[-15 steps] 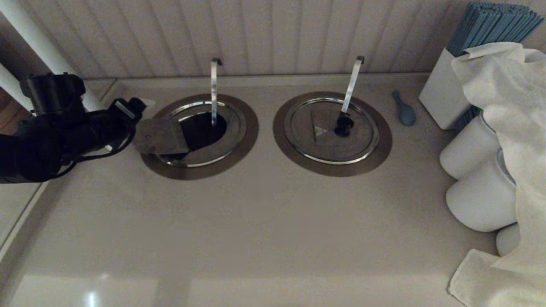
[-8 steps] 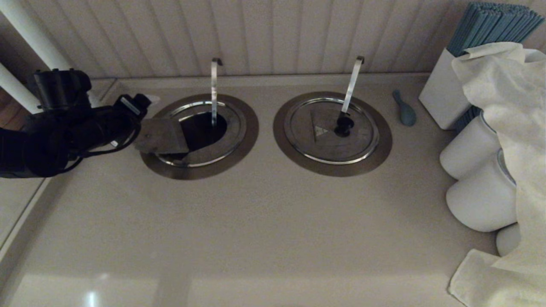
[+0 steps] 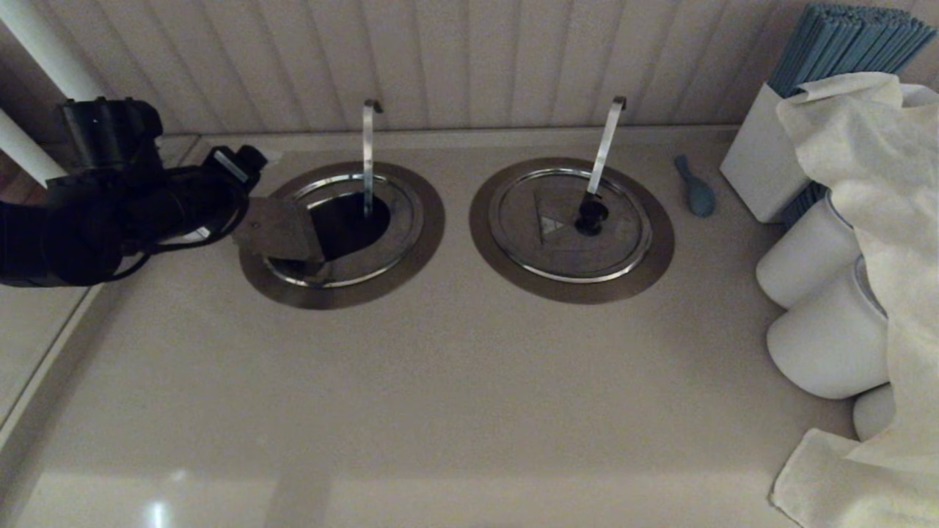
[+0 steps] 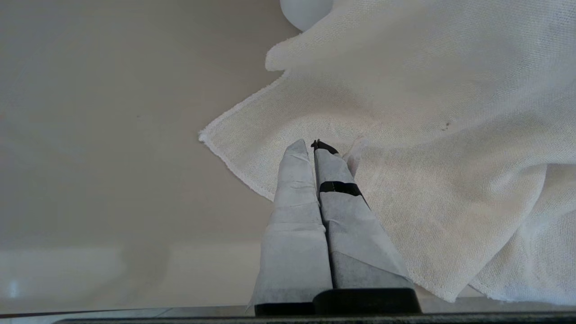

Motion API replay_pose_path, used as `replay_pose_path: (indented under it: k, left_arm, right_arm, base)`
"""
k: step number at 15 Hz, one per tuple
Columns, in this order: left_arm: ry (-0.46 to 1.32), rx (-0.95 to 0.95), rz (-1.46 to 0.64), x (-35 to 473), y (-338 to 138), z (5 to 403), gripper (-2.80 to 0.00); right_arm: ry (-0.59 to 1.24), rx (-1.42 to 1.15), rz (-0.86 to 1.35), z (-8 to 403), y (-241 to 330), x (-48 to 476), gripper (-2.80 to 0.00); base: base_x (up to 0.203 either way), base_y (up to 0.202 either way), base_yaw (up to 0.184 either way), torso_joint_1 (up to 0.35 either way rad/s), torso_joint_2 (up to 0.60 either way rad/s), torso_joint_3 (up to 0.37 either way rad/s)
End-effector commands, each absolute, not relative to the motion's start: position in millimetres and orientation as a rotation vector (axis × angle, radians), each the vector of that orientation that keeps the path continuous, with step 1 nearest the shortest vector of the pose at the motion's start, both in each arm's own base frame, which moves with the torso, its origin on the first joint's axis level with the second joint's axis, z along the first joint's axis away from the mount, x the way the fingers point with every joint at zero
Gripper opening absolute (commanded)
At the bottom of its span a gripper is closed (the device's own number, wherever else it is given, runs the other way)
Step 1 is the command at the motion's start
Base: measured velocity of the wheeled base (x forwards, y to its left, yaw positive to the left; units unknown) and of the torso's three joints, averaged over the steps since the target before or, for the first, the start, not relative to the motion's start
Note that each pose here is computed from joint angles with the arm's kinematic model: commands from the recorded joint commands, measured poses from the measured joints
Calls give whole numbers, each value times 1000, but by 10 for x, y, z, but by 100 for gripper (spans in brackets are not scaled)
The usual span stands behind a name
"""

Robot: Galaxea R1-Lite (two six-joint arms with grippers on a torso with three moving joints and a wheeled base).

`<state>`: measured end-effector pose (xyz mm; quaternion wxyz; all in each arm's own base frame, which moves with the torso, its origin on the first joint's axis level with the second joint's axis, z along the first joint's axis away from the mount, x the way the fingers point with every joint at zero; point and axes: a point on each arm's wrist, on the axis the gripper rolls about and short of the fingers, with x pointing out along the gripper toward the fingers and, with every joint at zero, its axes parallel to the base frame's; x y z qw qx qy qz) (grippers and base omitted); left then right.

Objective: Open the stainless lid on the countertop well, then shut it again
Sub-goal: Close the lid

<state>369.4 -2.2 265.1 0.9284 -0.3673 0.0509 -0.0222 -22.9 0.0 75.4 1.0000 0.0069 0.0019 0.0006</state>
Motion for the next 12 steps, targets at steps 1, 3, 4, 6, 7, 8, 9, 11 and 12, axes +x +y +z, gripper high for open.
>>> replay_pose_path:
  k: [1,3,4,6,7,8,9,11,12]
  left_arm:
    - [87,-756,-60,3684,-46,2730,0]
    - [75,-755,-74,3671,-85,2788,0]
    - [64,-755,-79,3668,-99,2824,0]
    - [51,-754,-95,3663,-143,2882,0]
    - [56,-754,-98,3662,-163,2898,0]
    - [60,-755,-103,3668,-194,2921,0]
    - [55,-754,-102,3680,-220,2948,0]
    - [47,-754,-118,3697,-336,3026,0]
    - [52,-754,-134,3713,-410,3041,0]
  right_arm:
    - [4,14,2,751,0,-228,-280]
    - [6,14,1,751,0,-227,-280]
    - [5,14,1,753,0,-227,-280]
    - [5,14,2,755,0,-228,-280]
    - [6,14,1,751,0,-227,-280]
    - [6,14,1,751,0,-227,-280]
    - [4,14,2,755,0,-228,-280]
    - [5,14,2,754,0,-228,-280]
    - [5,14,1,751,0,-227,-280]
  base:
    - [0,0,0,0,0,0]
    - [0,0,0,0,0,0]
    - [0,0,0,0,0,0]
    - [0,0,0,0,0,0]
    - [0,0,0,0,0,0]
    - [0,0,0,0,0,0]
    - [0,0,0,0,0,0]
    - [0,0,0,0,0,0]
    - [0,0,0,0,0,0]
